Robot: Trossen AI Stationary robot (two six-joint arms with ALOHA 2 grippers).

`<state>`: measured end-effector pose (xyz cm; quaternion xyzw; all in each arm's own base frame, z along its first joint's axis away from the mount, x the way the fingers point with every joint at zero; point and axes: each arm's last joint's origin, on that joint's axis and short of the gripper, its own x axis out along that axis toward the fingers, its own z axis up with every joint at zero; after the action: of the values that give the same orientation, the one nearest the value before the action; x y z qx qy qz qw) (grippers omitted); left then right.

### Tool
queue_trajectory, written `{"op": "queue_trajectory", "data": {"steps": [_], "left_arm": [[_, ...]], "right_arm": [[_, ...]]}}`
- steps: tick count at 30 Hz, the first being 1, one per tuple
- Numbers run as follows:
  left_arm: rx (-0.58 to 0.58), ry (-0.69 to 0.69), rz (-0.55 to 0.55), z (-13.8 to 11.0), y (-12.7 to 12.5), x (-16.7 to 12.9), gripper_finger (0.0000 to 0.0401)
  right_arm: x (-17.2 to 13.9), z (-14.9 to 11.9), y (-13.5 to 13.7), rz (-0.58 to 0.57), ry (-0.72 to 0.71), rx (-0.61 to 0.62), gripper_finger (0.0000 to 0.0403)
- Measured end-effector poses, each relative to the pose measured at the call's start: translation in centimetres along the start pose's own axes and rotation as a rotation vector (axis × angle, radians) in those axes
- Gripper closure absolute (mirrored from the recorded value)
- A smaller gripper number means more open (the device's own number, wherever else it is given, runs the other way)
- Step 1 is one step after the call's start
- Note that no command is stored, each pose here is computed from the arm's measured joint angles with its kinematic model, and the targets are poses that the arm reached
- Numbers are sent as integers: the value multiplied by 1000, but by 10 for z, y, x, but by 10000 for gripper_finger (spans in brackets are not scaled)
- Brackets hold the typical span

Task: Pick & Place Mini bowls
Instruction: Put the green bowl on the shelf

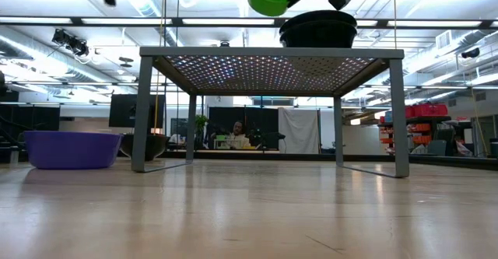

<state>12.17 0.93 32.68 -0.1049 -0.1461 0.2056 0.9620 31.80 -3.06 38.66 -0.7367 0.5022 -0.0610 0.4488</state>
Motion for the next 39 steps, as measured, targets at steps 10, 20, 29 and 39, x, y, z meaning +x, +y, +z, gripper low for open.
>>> {"op": "queue_trajectory", "data": {"steps": [10, 20, 29, 39], "left_arm": [[289, 83, 224, 24, -32, 67, 369], [415, 162, 398, 19, -53, 118, 369], [432, 176, 443, 15, -59, 143, 369], [436, 208, 411, 0, -44, 163, 369]], "right_arm": [[5, 7, 0, 8, -1, 2, 403], [6, 6, 0, 11, 13, 2, 403], [25, 4, 5, 73, 131, 25, 403], [50, 3, 8, 113, 184, 31, 403]]}}
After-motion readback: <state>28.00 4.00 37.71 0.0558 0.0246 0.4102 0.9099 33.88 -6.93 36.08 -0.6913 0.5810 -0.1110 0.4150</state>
